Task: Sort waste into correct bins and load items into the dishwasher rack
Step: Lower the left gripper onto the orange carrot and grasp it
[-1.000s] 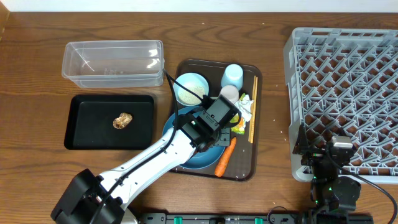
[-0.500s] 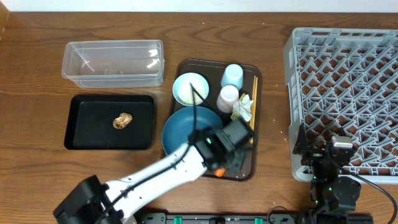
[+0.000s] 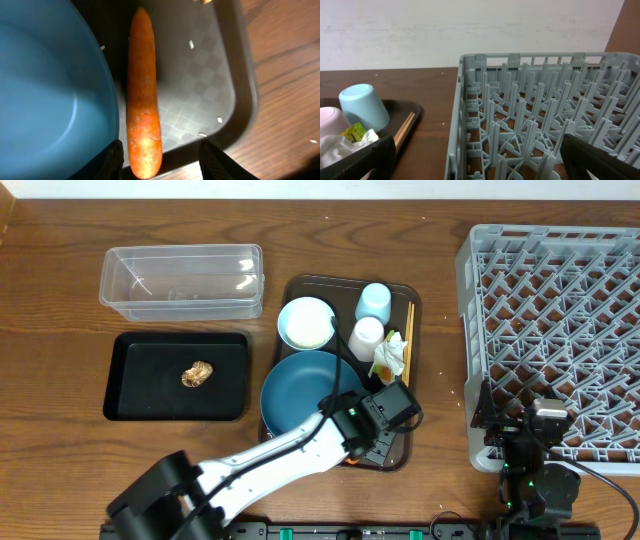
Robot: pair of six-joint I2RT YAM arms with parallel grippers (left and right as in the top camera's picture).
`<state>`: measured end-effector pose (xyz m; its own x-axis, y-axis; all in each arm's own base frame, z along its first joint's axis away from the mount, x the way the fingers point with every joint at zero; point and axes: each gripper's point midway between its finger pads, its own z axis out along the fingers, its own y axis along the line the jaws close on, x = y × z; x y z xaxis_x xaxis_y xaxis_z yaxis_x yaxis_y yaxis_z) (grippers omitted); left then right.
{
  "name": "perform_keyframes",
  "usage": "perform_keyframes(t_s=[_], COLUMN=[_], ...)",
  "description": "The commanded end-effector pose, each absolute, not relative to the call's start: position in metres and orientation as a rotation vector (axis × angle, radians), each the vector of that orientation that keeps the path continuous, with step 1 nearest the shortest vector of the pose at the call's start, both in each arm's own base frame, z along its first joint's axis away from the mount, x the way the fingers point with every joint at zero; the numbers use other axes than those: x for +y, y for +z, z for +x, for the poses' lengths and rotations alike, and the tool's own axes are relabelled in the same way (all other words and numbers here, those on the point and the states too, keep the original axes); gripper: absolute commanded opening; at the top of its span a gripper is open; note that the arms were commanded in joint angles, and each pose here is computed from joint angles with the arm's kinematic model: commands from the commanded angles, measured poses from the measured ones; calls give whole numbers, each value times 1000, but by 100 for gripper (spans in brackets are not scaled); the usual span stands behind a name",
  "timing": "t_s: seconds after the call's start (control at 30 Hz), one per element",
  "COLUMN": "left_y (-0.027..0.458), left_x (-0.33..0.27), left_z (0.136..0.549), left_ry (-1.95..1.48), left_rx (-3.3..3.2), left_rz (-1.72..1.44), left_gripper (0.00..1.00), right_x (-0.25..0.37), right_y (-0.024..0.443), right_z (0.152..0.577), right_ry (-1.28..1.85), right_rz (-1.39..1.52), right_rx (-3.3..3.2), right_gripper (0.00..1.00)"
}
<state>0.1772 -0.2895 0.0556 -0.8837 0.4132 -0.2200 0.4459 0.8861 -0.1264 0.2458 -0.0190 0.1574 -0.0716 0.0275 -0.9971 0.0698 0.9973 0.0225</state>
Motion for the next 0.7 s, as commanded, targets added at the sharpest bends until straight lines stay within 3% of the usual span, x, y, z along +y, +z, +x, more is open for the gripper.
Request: perform_keyframes(t_s=[0.0,0.43,0.53,0.67], left_y=[51,51,46,39], left_x=[-297,-309,-306,-304], left_z=[178,174,177,177], left_ry=[-247,-272,-234,-226], left_rx=[2854,2816,2817,2846], left_rz=[709,746,742,727], left_gripper=[49,50,61,63], right_x=[-20,-20,-20,-20], right_y=[157,157,157,157], right_z=[245,245,245,245], right_ry=[-47,-47,-47,-47], right_rz=[71,71,71,71], right_rx=[1642,1643,1643,1643], right_gripper=[99,99,99,99])
